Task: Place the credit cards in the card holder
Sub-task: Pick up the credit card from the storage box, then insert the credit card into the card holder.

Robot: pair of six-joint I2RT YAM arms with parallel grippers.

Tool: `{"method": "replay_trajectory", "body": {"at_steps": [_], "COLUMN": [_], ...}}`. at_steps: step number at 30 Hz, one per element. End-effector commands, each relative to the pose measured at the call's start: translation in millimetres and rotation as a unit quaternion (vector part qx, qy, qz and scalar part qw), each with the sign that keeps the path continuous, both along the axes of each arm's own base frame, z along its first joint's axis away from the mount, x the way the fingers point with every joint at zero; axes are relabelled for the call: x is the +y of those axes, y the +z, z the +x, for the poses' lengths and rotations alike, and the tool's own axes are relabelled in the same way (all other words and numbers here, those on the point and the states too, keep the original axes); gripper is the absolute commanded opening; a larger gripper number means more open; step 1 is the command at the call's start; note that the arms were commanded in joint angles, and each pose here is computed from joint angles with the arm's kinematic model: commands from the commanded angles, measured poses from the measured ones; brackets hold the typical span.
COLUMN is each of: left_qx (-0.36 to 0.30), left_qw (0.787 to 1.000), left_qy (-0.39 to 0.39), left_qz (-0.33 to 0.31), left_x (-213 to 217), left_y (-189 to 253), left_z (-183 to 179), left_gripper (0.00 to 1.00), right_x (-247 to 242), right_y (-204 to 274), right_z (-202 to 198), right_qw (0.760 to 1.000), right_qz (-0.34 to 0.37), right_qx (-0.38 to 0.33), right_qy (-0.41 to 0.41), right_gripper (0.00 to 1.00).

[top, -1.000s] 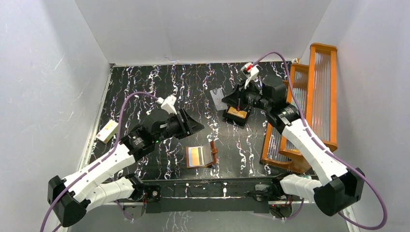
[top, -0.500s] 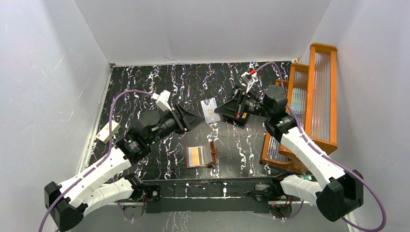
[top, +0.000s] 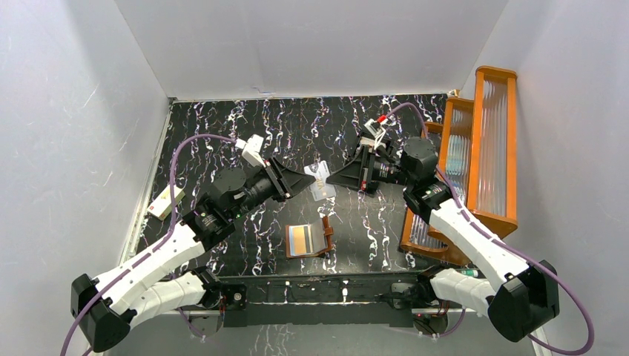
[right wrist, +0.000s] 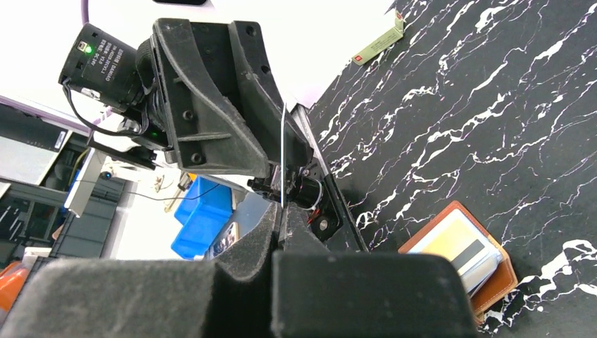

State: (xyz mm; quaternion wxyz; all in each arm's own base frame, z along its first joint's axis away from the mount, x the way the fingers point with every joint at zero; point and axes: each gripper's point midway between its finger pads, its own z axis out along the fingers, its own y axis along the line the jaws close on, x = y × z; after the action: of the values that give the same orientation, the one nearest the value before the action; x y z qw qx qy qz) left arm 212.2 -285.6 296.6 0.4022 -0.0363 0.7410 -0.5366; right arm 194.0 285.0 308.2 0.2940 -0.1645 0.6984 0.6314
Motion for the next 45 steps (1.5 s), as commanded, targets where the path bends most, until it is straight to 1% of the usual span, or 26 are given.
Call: {"method": "replay_trajectory", "body": {"at_steps": [1,3,4,5,6,9,13,15,18,20,24,26,30,37,41,45], "left_qx": [-0.037,-0.035,-0.035,-0.032,-0.026,0.000,0.053,0.085,0.132,0.152,0.186,0.194,0.207,0.222,0.222,0.221], "left_qw": [0.999,0.999,0.999,0.999,1.000,0.999,0.995,0.990,0.980,0.977,0.971,0.969,0.967,0.963,0.962,0.962], "left_qy": [0.000,0.001,0.002,0.004,0.008,0.030,0.052,0.059,0.065,0.057,0.039,0.034,0.023,0.002,0.001,-0.003], "left_qz": [-0.026,-0.023,-0.020,-0.015,-0.009,0.023,0.074,0.100,0.134,0.137,0.147,0.148,0.146,0.155,0.160,0.163], "left_x": [-0.5,-0.4,0.0,0.8,2.1,10.8,26.8,35.9,48.5,50.6,50.4,49.7,46.3,40.5,39.8,37.9], "left_y": [23.7,21.3,19.9,17.0,13.2,-6.0,-47.9,-74.3,-115.1,-133.6,-162.6,-173.3,-186.9,-206.7,-211.0,-216.9], "left_z": [2.4,2.5,3.0,3.3,4.1,6.7,0.8,-5.2,-17.8,-26.2,-38.0,-41.0,-45.0,-49.0,-48.1,-47.2], "left_gripper": [0.17,0.05,0.00,0.00,0.00,0.00,0.00,0.00,0.00,0.00,0.00,0.00,0.00,0.00,0.00,0.00], "right_x": [1.0,1.1,1.4,1.2,0.8,-3.7,-13.6,-21.0,-33.3,-37.0,-23.8,-13.2,-6.3,2.6,-4.2,-8.6], "right_y": [13.9,11.2,8.5,5.5,1.4,-16.9,-44.2,-66.9,-108.4,-133.0,-161.4,-172.5,-193.0,-222.4,-238.2,-254.1], "right_z": [-7.4,-6.3,-5.8,-4.4,-3.2,2.3,8.8,12.8,16.5,15.1,4.9,-4.1,-7.6,-13.4,-12.6,-16.5], "right_qw": [1.000,1.000,1.000,1.000,1.000,0.999,0.993,0.985,0.965,0.950,0.935,0.927,0.904,0.878,0.860,0.854], "right_qz": [0.017,0.013,0.009,0.003,-0.005,-0.040,-0.084,-0.127,-0.208,-0.257,-0.313,-0.341,-0.398,-0.459,-0.491,-0.501], "right_qx": [-0.022,-0.018,-0.014,-0.009,-0.001,0.013,0.039,0.051,0.075,0.089,0.090,0.082,0.065,0.054,0.052,0.058], "right_qy": [0.012,0.009,0.007,0.003,-0.003,-0.029,-0.075,-0.102,-0.140,-0.154,-0.142,-0.132,-0.138,-0.124,-0.130,-0.127], "right_gripper": [0.00,0.00,0.00,0.05,0.13,0.26,0.39,0.44,0.45,0.47,0.52,0.53,0.55,0.56,0.53,0.49]}}
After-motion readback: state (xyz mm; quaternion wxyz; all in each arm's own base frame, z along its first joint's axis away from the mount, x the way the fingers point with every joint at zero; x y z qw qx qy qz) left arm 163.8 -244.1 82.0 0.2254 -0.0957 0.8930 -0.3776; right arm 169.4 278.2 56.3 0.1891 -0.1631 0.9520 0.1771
